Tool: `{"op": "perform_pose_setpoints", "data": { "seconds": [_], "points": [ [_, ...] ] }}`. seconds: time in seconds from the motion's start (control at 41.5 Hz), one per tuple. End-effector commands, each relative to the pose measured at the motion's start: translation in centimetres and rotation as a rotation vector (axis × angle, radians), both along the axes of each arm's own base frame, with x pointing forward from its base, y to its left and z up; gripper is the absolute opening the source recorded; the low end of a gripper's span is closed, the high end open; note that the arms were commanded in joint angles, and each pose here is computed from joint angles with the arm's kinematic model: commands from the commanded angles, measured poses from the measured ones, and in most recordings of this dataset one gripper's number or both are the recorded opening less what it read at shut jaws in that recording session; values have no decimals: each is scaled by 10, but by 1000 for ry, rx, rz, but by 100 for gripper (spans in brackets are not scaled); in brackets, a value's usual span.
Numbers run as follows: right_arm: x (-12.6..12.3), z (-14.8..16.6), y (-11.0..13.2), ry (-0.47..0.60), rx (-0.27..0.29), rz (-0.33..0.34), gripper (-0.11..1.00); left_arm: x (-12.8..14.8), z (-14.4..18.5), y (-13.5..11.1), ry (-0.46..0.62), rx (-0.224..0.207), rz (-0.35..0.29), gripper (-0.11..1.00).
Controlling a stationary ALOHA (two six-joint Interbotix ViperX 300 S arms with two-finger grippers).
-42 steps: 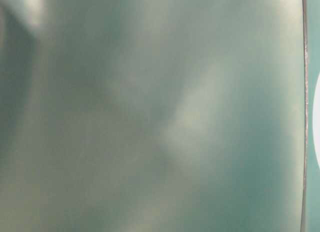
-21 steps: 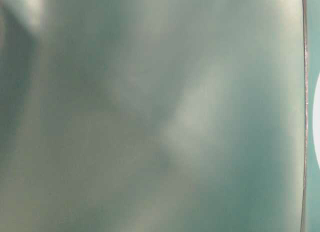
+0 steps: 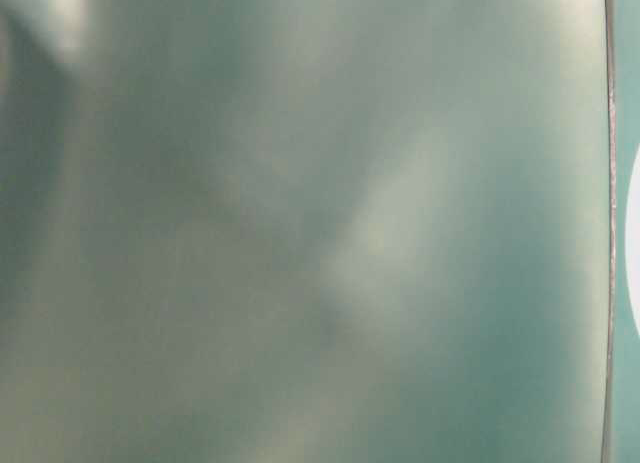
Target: Scoop the yellow hexagonal prism block from the bowl with a spoon using the right arm.
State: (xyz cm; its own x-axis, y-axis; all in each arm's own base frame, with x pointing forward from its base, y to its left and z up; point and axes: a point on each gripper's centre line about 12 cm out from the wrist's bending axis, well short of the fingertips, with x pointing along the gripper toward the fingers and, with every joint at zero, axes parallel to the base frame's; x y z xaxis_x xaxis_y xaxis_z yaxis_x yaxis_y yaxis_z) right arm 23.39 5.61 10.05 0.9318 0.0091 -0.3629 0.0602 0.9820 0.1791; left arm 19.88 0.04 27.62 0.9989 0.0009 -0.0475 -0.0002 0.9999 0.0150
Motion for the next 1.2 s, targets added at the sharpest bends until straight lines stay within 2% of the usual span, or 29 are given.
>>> {"op": "perform_pose_setpoints", "data": {
  "seconds": [0.0,0.144,0.337,0.698,1.18],
  "points": [
    [2,-1,2,-41,-23,5,50,2,5,0,-9,2,1,1],
    [2,-4,10,-77,-44,34,50,2,5,0,-8,2,1,1],
    [-3,-8,16,-68,-52,66,50,2,5,0,-8,2,1,1],
    [-7,-19,13,-26,-72,65,49,3,5,0,-8,3,1,1],
    [-7,-22,13,-15,-68,64,49,2,5,0,-8,3,1,1]
  ]
}}
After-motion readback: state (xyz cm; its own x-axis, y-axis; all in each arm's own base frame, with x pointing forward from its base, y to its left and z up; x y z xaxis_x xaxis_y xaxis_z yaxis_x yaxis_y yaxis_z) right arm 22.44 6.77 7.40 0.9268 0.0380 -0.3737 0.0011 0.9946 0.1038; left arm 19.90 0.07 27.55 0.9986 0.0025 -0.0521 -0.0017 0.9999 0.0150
